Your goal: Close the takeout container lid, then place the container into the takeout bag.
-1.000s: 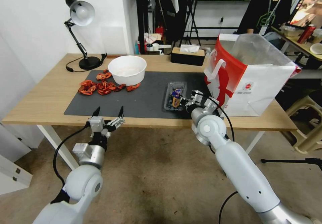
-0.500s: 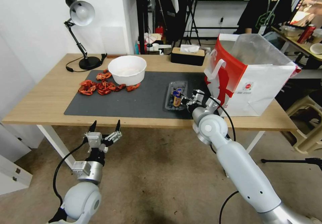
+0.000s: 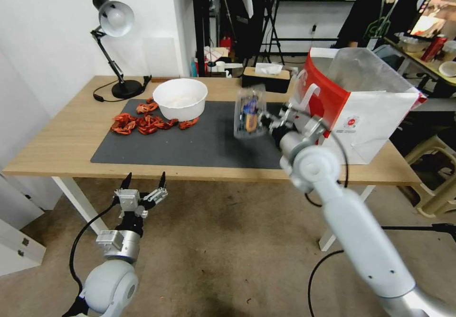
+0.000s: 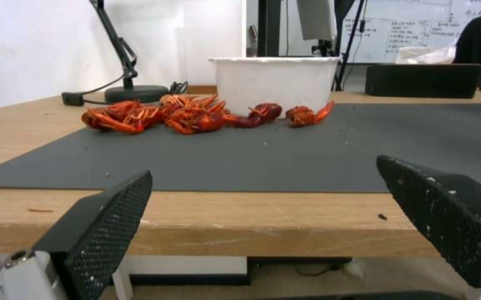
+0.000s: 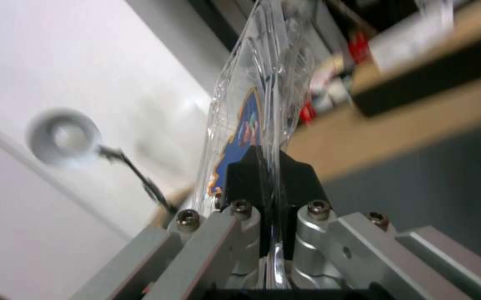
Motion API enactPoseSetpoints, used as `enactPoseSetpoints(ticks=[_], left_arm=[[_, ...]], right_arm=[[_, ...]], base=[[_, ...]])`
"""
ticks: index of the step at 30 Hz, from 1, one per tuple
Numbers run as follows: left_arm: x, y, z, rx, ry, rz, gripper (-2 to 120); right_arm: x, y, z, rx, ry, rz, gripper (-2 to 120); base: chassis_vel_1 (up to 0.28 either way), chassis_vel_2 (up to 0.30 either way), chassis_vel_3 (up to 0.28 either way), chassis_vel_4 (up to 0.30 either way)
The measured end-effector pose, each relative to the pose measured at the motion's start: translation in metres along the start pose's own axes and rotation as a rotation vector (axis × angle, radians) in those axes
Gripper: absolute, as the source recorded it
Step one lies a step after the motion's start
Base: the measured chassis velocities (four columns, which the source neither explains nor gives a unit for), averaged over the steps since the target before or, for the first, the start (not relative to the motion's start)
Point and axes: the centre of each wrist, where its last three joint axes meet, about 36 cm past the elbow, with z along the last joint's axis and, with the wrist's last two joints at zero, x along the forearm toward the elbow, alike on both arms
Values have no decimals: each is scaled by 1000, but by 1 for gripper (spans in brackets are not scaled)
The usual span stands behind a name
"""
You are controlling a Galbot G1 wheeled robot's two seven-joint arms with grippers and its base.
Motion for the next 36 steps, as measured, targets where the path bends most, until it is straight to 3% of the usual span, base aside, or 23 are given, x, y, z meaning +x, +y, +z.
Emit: enactPoseSetpoints(ticks=[2,4,6,8,16,26,27,36], left_arm=[[0,0,0,0,-1,0,100],[-1,-1,-2,1,-7,0,100],[-1,-1,-2,1,-7,0,100],[-1,-2,-3,0,-10,2,100],[-2,-6,-4,3,-14,7,100],[-5,-9,-5,5,-16,16,100],[-5,-9,-5,5,-15,18,100],[-5,-8,-6,4,-14,19,100]], right_arm=[[2,3,-8,5,-18,-3,0],[9,9,-48,44,-109,17,0],[11,10,-58,53,-131,25,0],[19,7,-98,97,-230,82,0],[31,-16,-145,161,-343,231,0],[40,-54,-151,227,-324,410,0],[42,-61,-145,235,-299,440,10],[44,-68,-138,244,-263,480,36]], base=[[0,0,0,0],[0,0,0,0],[0,0,0,0],[0,0,0,0],[0,0,0,0],[0,0,0,0],[0,0,0,0],[0,0,0,0]])
